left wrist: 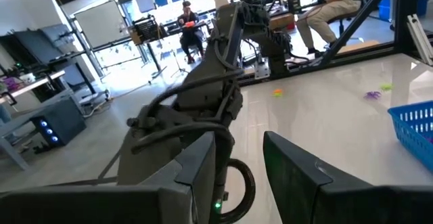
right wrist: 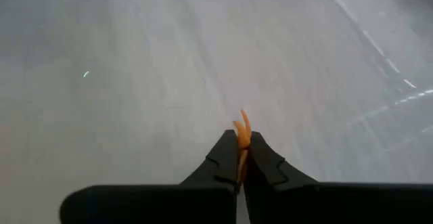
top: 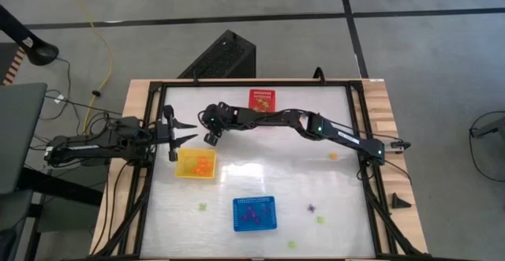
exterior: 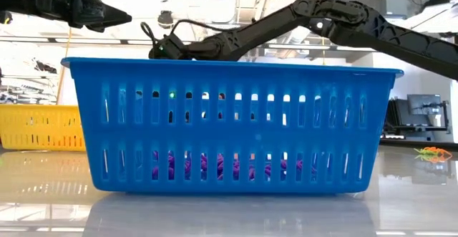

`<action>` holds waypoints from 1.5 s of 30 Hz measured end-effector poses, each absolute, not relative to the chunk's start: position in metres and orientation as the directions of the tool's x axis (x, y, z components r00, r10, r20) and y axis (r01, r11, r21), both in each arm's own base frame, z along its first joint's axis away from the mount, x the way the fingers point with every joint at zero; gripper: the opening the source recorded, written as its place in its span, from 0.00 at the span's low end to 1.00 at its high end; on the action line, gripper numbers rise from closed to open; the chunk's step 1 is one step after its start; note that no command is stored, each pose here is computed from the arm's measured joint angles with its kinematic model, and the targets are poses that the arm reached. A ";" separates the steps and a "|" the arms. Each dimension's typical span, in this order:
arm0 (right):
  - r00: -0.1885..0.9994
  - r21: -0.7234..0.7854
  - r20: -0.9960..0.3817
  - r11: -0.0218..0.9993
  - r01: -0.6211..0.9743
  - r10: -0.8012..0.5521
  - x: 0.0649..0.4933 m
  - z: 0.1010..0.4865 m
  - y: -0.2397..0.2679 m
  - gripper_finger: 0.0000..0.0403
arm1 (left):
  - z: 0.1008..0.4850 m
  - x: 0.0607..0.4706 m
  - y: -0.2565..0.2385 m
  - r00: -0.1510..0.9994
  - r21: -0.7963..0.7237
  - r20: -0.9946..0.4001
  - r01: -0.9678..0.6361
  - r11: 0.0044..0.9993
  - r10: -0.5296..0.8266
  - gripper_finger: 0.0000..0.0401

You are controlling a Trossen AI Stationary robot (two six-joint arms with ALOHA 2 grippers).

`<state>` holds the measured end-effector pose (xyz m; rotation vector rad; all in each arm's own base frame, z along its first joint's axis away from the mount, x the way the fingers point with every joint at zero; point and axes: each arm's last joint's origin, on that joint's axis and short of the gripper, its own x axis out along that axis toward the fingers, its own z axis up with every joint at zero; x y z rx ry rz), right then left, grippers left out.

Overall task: Sort Halloween decoration
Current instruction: Put the orange spider toy into the yellow basket, then put the green spider toy into the red basket

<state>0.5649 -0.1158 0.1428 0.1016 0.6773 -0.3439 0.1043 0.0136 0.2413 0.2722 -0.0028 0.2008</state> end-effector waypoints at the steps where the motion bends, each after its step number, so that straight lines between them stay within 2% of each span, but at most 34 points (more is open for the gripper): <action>1: 0.729 -0.019 -0.632 0.946 0.322 -0.261 0.566 0.148 -0.114 0.07 | 0.241 0.104 0.014 0.980 0.267 0.028 -0.197 0.943 0.197 0.29; 11: 0.794 -0.068 -0.595 0.992 0.107 -0.126 0.563 0.212 -0.044 0.09 | 0.239 0.104 0.015 0.968 0.275 0.011 -0.244 0.930 0.251 0.29; 17: 0.798 -0.034 -0.602 0.999 -0.040 0.012 0.562 0.218 0.005 0.11 | 0.240 0.104 0.015 0.966 0.270 0.013 -0.253 0.929 0.260 0.29; 22: 0.799 -0.046 -0.598 0.993 -0.106 0.058 0.564 0.211 0.037 0.16 | 0.240 0.104 0.015 0.965 0.262 0.015 -0.256 0.931 0.261 0.29; 31: 0.834 -0.020 -0.550 0.998 -0.068 0.045 0.567 0.215 0.029 0.27 | 0.240 0.104 0.015 0.965 0.257 0.017 -0.257 0.931 0.262 0.29; 39: 0.763 -0.073 -0.646 0.994 -0.086 0.018 0.557 0.218 0.012 0.50 | 0.243 0.104 0.016 0.963 0.221 0.047 -0.268 0.938 0.264 0.29; 43: 0.736 -0.071 -0.676 0.991 -0.110 0.033 0.547 0.234 0.011 0.55 | 0.243 0.104 0.016 0.963 0.222 0.046 -0.268 0.938 0.264 0.29; 45: 0.679 -0.066 -0.733 0.989 -0.129 0.039 0.540 0.231 0.015 0.55 | 0.243 0.104 0.016 0.963 0.222 0.046 -0.268 0.938 0.264 0.29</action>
